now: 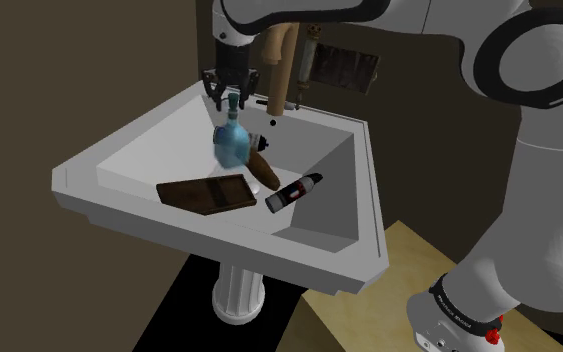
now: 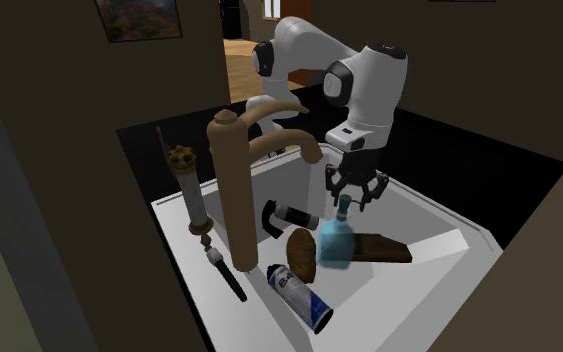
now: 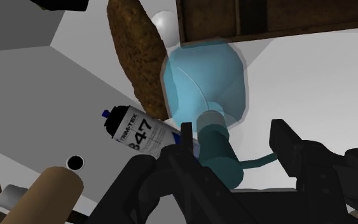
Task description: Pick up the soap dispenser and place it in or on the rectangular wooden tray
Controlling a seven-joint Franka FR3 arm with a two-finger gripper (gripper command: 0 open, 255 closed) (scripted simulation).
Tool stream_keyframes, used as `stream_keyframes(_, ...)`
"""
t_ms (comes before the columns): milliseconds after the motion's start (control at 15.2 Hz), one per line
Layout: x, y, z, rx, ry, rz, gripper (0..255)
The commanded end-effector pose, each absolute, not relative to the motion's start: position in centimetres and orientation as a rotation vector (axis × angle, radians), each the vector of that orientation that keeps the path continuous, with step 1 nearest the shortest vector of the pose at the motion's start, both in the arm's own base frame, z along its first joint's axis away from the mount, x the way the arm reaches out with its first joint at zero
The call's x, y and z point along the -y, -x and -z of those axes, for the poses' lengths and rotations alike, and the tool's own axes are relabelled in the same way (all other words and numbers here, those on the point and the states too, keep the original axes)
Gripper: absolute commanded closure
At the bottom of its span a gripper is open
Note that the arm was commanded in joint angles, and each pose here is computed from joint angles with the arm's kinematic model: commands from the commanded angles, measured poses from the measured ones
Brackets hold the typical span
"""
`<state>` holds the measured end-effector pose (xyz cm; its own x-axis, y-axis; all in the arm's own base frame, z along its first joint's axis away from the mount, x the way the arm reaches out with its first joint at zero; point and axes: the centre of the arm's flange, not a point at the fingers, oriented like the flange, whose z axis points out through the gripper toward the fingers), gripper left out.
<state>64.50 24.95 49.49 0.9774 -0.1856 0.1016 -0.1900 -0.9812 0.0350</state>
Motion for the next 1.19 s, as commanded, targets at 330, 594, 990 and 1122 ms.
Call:
stream_keyframes(330, -24.8, -64.5, -53.2, 0.293, -3.079, -0.152, 255)
stream_keyframes(594, -24.8, -64.5, -55.3, 0.293, -3.079, -0.152, 255)
stream_keyframes(990, -28.6, -61.9, -59.0, 0.293, -3.079, -0.152, 255)
stream_keyframes(1122, -30.4, -60.6, -60.3, 0.293, -3.079, -0.152, 255)
